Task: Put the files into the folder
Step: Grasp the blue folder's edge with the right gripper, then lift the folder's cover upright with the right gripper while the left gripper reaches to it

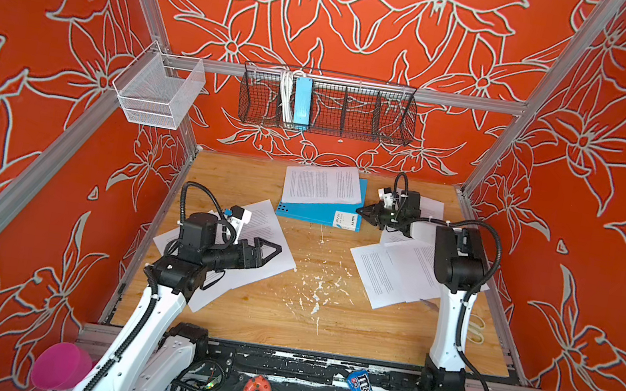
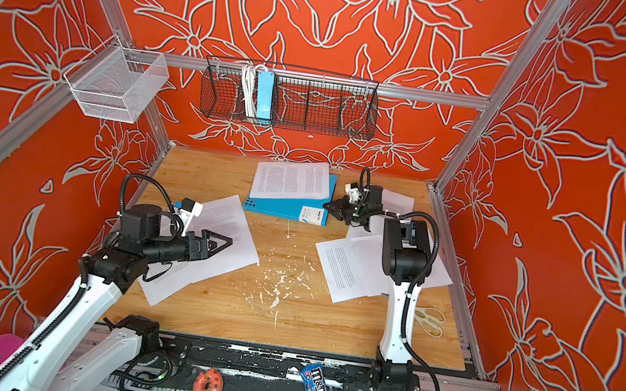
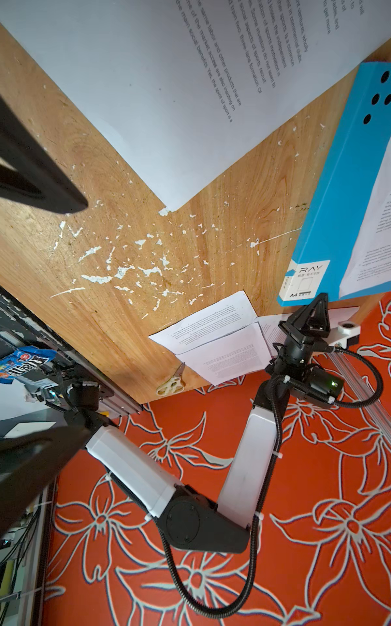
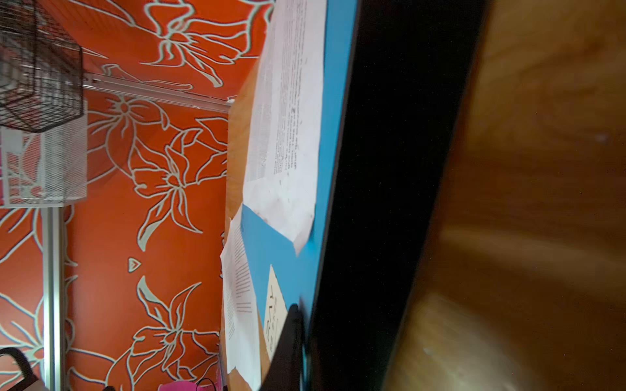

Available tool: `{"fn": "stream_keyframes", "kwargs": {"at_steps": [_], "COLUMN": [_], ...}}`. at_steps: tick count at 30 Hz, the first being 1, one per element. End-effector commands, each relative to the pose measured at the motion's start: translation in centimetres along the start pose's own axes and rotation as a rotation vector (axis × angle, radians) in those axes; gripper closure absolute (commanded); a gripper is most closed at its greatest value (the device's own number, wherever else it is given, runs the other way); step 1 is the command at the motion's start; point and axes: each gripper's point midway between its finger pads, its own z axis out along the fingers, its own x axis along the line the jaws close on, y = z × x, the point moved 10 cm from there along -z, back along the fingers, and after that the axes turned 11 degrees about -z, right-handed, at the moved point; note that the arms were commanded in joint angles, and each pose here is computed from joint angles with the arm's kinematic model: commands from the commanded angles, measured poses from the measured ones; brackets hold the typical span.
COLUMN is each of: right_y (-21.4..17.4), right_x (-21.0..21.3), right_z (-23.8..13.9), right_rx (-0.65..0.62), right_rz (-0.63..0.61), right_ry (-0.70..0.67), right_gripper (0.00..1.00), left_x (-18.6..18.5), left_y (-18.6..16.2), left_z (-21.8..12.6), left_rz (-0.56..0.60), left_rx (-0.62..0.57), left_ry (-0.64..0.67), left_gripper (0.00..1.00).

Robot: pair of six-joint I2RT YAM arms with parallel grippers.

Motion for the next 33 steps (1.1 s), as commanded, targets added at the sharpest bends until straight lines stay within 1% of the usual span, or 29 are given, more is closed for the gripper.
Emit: {"fn": "stream_keyframes", "kwargs": {"at_steps": [1,4,8,14,18,22,25,28,33], "right_y": [2.3,2.6,2.2,0.8,-0.2,-1.4,-2.0,-2.9,-5.0], "right_x": [5.0,7.3,10.3,15.7,18.3,19.4,19.9,20.7,22.3], "right_z": [-2.1,-3.5,-5.5,-7.8,-8.9,-9.8,-10.8,-11.6,-13.2], "right_rx": [-0.103,-0.132,-0.166,-0.178,-0.2,-0.237,-0.298,-0.357,-0.49], "right_rz": [-0.108,-0.134,-0.174,-0.287,-0.314,-0.318,-0.329,-0.374,-0.486], "right_ry": [0.039,0.018,-0.044,-0.207,-0.302,-0.372,-0.411,-0.443,-0.479], "right_gripper": [1.0,1.0,1.0,1.0,1.0,1.0,1.0,1.0,1.0], "left_x": [0.1,0.1,0.1,0.1,0.1,0.0,0.0,0.1,0.1], "left_y": [-0.3,-0.3,-0.3,-0.3,-0.3,-0.3,-0.3,-0.3,-0.2], "left_z": [0.1,0.1,0.1,0.1,0.1,0.1,0.1,0.2,0.2], "left_rz": [0.0,0.001,0.001,0.002,0.0,0.003,0.003,-0.001,-0.005], "left_rx": [0.01,0.009,0.007,0.01,0.011,0.008,0.009,0.012,0.016], "left_ry": [-0.02,-0.02,-0.02,-0.025,-0.027,-0.029,-0.03,-0.03,-0.03], "left_gripper": [0.03,0.03,0.02,0.03,0.03,0.03,0.03,0.03,0.03]}}
